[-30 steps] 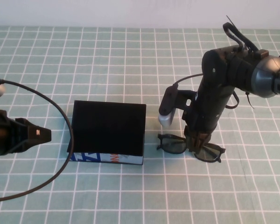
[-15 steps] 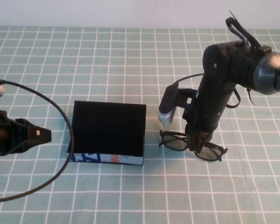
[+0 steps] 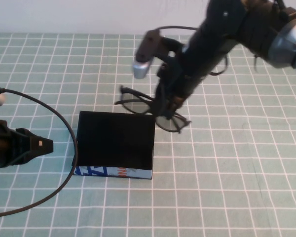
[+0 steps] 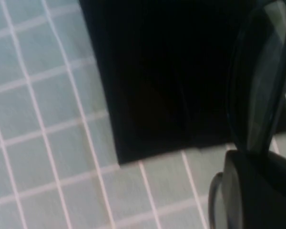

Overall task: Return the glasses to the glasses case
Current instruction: Place the glasses in the glasses case

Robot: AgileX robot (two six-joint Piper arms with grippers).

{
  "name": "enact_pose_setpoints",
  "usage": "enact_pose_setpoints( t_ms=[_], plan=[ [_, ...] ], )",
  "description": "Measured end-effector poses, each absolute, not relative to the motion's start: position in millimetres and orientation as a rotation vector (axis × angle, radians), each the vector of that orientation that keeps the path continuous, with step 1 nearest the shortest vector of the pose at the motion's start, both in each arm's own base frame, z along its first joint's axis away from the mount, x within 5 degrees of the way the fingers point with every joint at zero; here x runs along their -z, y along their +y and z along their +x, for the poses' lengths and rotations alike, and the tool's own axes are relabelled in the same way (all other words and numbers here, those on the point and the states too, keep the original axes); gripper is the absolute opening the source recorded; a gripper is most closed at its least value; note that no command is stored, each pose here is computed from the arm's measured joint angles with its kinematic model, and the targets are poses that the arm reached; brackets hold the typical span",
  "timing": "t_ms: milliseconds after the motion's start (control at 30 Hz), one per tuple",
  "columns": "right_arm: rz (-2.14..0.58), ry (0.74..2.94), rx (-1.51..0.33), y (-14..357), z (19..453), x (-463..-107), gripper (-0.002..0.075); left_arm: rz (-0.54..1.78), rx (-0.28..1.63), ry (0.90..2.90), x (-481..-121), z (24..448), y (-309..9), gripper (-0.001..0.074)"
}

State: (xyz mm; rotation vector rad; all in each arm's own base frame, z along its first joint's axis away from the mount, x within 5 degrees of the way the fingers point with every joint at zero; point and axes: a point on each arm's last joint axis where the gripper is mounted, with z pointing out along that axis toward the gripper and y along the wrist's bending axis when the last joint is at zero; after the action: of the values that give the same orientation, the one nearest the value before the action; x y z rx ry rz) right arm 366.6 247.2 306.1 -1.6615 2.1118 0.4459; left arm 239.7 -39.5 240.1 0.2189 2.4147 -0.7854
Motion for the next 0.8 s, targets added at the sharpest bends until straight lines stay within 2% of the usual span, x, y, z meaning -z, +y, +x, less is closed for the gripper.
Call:
enact_pose_setpoints(
  t_ms=[133,367,500,800],
  plan=[
    [-1.736,2.006,-0.466,279,356,-313,0.0005,0.215,0.779,2.413,-240,240,-39,0.0001],
    [-1.868,1.966,-0.503,320,351,-277,0.0005,0.215,0.779,2.413,-240,240,-39,0.0002],
    [-1.93,1.967,-0.514,331,350,-254,0.0005,0.215,0.779,2.413,-240,240,-39,0.0001],
    [-1.968,1.978,-0.498,336,352,-237,0.0005,0.215,0.779,2.413,-240,240,-39,0.0002]
  ],
)
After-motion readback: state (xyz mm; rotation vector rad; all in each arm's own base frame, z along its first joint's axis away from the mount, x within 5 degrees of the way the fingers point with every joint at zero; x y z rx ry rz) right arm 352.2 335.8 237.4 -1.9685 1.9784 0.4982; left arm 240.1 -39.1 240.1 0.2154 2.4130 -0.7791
